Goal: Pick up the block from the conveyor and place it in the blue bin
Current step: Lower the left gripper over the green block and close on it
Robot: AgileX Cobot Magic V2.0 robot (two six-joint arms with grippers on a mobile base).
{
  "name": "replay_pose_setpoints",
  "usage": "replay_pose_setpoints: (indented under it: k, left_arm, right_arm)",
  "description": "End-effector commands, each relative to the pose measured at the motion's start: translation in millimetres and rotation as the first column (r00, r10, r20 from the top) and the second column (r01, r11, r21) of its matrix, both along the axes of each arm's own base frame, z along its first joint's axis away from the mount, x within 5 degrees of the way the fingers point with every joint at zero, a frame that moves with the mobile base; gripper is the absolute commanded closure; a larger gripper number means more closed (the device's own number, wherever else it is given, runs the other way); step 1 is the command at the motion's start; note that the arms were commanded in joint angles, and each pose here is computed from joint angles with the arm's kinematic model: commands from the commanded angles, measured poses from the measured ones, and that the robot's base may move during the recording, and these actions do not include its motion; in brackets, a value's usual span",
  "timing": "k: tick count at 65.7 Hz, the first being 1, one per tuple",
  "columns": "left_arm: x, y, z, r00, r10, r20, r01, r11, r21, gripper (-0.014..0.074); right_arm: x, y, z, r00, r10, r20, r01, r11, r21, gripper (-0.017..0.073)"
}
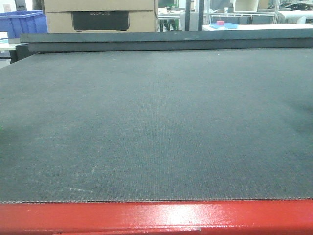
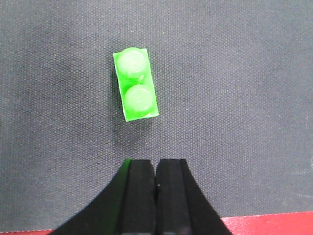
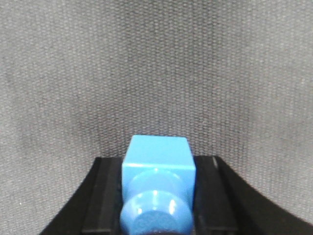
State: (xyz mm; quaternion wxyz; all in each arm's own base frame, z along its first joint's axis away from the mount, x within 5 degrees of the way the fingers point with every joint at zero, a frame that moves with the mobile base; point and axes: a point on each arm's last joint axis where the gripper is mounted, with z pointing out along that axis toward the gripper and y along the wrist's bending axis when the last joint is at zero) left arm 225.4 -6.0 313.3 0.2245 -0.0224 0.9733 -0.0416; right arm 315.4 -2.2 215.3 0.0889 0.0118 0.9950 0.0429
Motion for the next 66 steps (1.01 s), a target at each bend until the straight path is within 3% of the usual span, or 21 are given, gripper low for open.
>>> replay_pose_setpoints:
  k: [1,3,14,33,53,66]
  left_arm:
    - [0.8,0.3,3.1,0.997,0.077,0.011,-0.076,0.996,-0.041,0.0704]
    - [1.3,0.4,2.5,0.995,0.098,0.006,-0.098,0.994,-0.05,0.0704]
    - [16.2,0.5,2.0,0.992,0.121,-0.047,-0.123,0.991,-0.055,0.0704]
    - [68.1,1.6,-11.1,0.99,0.124,-0.063,-0.127,0.991,-0.044,0.0686]
    - [100.6,2.6,-69.6,0.969,0.125,-0.213,-0.132,0.991,-0.016,0.0248]
    - [111.5,2.7,-101.4,0.947,0.126,-0.297,-0.133,0.991,-0.005,0.0245]
  right_arm:
    - [-0.6,-2.4,-0.7,1.0,0.008,0.0,-0.008,1.0,-0.012,0.067]
    - [-0.8,-2.4,-0.2,1.0,0.009,-0.005,-0.009,1.0,-0.011,0.0727]
    - [-1.2,-1.9,19.6,1.0,0.018,-0.02,-0.018,1.0,-0.006,0.0721]
    - [-5.6,1.5,71.3,0.992,0.008,0.127,-0.011,1.0,0.025,0.0721]
    - [-5.6,3.0,71.8,0.991,0.001,0.133,-0.007,0.999,0.042,0.0721]
    - [-5.6,3.0,71.8,0.991,0.001,0.133,-0.007,0.999,0.042,0.0721]
